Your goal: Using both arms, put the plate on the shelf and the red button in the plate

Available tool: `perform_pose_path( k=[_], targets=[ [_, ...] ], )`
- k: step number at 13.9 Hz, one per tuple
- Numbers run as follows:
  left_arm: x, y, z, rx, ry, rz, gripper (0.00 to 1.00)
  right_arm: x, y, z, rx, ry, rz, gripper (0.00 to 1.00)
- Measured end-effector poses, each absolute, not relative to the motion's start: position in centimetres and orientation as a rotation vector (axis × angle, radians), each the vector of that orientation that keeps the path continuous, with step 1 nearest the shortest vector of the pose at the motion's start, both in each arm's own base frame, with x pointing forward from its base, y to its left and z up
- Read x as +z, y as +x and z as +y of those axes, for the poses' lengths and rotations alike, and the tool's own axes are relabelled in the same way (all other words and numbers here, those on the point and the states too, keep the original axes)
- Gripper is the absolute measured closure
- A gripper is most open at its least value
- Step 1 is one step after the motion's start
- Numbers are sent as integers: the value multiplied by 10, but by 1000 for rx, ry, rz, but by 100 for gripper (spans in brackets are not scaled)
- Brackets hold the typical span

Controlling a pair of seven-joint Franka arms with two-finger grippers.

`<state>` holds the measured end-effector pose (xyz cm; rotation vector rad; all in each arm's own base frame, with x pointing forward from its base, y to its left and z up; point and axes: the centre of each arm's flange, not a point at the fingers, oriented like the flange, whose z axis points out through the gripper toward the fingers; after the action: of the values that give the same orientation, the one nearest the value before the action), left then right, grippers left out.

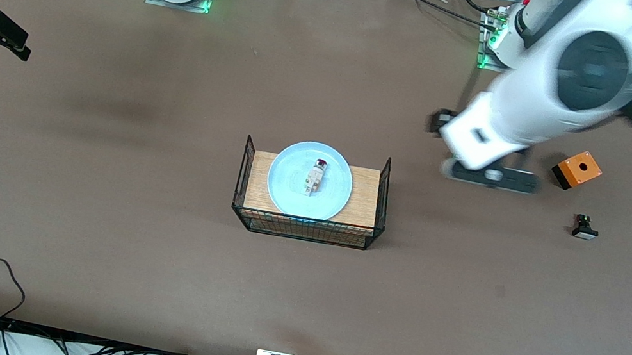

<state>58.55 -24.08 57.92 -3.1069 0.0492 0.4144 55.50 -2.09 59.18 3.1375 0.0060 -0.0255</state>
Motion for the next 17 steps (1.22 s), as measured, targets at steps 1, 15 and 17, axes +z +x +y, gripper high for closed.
perform_pose_path(
  k=[1,15,17],
  targets=[
    [590,585,-218,400,-3115,90,0,592,555,-18,-27,3137,15,0],
    [590,533,-46,50,-3133,69,0,589,551,-4,-126,3119,62,0],
    [590,532,-47,50,-3133,73,0,589,554,-8,-118,3100,57,0]
  ],
)
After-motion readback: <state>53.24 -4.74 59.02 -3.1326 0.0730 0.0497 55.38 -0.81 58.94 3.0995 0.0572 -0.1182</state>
